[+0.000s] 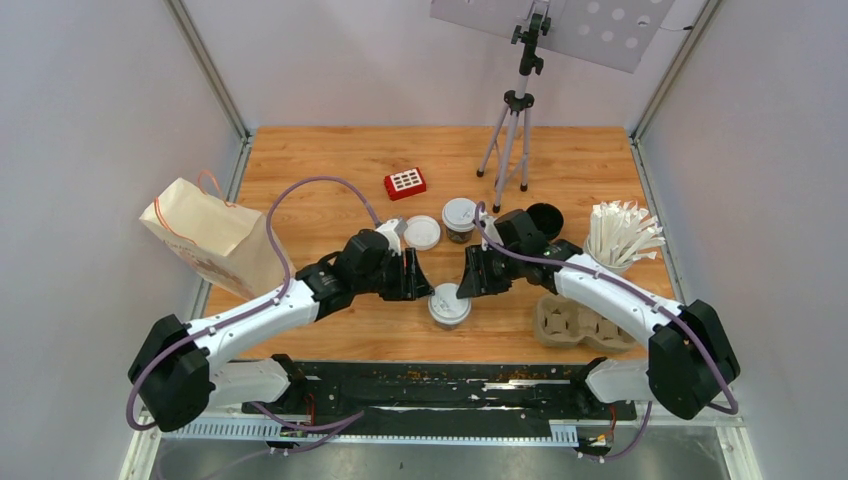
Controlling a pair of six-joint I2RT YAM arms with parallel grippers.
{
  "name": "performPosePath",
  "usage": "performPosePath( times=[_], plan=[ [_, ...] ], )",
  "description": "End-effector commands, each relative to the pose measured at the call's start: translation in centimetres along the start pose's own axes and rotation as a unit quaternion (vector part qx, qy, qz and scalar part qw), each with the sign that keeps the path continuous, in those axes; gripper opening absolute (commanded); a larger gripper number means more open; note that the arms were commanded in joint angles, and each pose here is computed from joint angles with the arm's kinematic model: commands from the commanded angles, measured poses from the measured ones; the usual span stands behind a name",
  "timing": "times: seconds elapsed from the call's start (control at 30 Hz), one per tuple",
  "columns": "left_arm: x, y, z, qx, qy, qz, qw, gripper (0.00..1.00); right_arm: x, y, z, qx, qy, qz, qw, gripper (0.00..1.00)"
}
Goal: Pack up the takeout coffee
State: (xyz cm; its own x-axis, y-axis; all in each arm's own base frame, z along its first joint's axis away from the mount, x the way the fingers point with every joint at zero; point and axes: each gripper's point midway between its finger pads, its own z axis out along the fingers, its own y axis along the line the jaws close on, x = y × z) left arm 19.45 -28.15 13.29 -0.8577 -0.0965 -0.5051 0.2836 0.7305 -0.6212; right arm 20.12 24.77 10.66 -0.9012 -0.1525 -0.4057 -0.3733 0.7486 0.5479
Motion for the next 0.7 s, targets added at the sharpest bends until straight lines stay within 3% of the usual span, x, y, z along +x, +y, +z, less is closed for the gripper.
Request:
performPosePath(
  times=[0.0, 0.3, 0.67],
  plan=[
    [0.5, -0.6, 0.3, 0.03, 0.011, 0.021, 0.999, 0.58, -1.0, -0.2, 0.5, -0.003, -0.016, -0.056, 0.998, 0.41],
    [1.4, 0.2, 0.7, 0.028, 0.019, 0.014, 0.999, 0.56, -1.3, -1.0, 1.3, -0.002, -0.006, -0.125, 0.992, 0.4],
    [2.0, 0.6, 1.6, 0.08, 0.003, -0.039, 0.996, 0.52, -0.8, -2.1, 1.7, 0.001, -0.007, -0.127, 0.992, 0.4]
  ],
)
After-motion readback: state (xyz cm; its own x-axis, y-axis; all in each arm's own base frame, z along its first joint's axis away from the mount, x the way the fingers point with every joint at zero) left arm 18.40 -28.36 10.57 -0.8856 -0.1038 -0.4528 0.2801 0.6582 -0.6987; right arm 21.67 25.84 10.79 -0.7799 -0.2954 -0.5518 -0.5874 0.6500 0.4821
